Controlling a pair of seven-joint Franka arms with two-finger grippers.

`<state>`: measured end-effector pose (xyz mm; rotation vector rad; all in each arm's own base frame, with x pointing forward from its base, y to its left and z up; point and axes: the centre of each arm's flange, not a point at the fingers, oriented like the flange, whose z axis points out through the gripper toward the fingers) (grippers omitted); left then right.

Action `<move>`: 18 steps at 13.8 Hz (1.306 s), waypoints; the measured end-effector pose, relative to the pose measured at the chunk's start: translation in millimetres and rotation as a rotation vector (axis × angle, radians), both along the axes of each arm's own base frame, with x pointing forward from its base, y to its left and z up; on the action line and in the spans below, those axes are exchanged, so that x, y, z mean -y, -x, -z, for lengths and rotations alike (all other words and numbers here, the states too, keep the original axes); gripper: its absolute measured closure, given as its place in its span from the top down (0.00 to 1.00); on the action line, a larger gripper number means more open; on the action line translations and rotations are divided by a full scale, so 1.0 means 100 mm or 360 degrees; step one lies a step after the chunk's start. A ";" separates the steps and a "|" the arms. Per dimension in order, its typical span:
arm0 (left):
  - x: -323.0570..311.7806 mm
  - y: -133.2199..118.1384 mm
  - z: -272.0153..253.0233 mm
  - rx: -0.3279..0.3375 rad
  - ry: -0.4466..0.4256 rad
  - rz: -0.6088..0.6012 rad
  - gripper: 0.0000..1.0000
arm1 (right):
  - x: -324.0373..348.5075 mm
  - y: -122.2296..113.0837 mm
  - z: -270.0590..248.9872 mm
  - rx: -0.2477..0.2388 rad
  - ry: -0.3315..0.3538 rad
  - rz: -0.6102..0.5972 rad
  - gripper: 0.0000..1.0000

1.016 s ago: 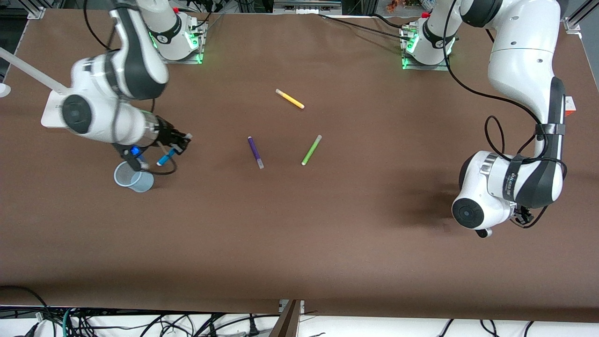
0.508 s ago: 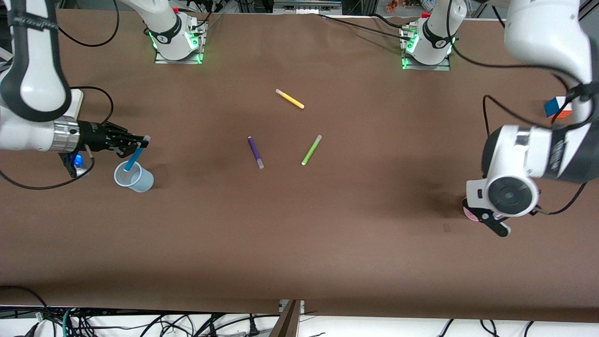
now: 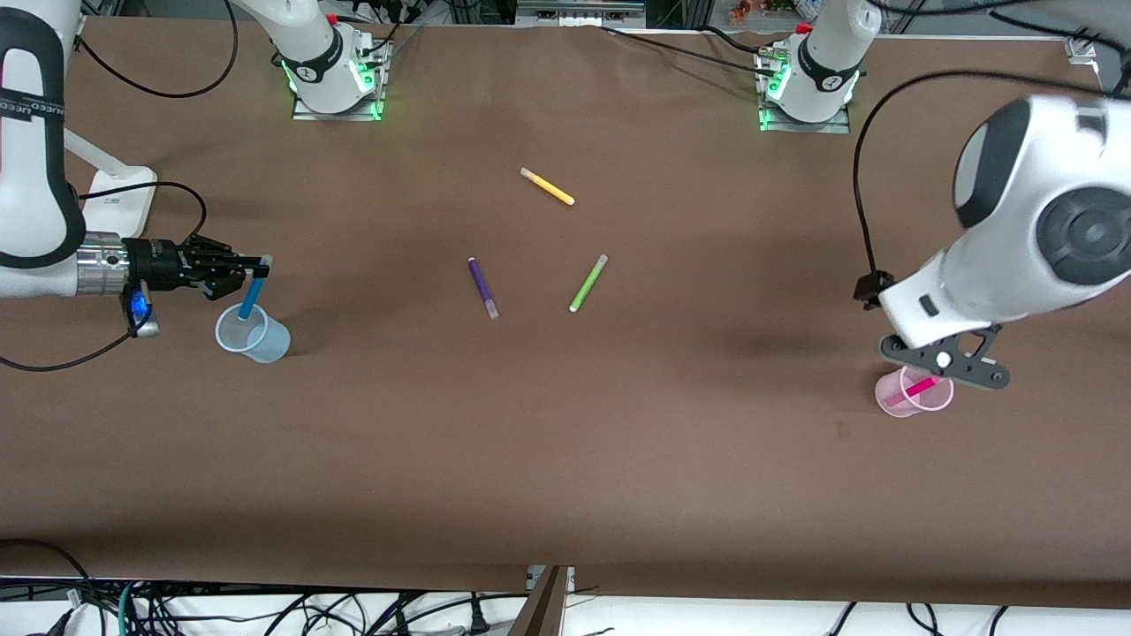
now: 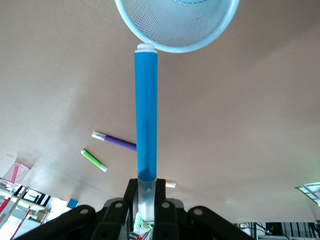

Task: Place pink and blue markers in matching cups
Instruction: 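Drop the pink marker into the pink cup with the left gripper, then lower the blue marker into the light blue cup and open the right gripper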

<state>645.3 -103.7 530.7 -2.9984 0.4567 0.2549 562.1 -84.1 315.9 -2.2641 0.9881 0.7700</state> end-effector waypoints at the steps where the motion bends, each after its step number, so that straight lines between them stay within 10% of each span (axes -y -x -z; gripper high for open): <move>1: -0.07 0.08 -0.21 0.0036 0.0045 -0.0030 1.00 | 0.06 0.02 0.03 0.0006 -0.0039 0.0006 0.16; 8: -0.45 0.41 -0.45 0.0163 0.0128 -0.0137 1.00 | 0.28 -0.03 0.13 0.0014 -0.0153 0.0081 0.16; 18: -0.47 0.76 -0.38 0.0274 0.0109 -0.0201 1.00 | 0.28 -0.30 0.15 -0.0169 -0.0207 0.0216 0.16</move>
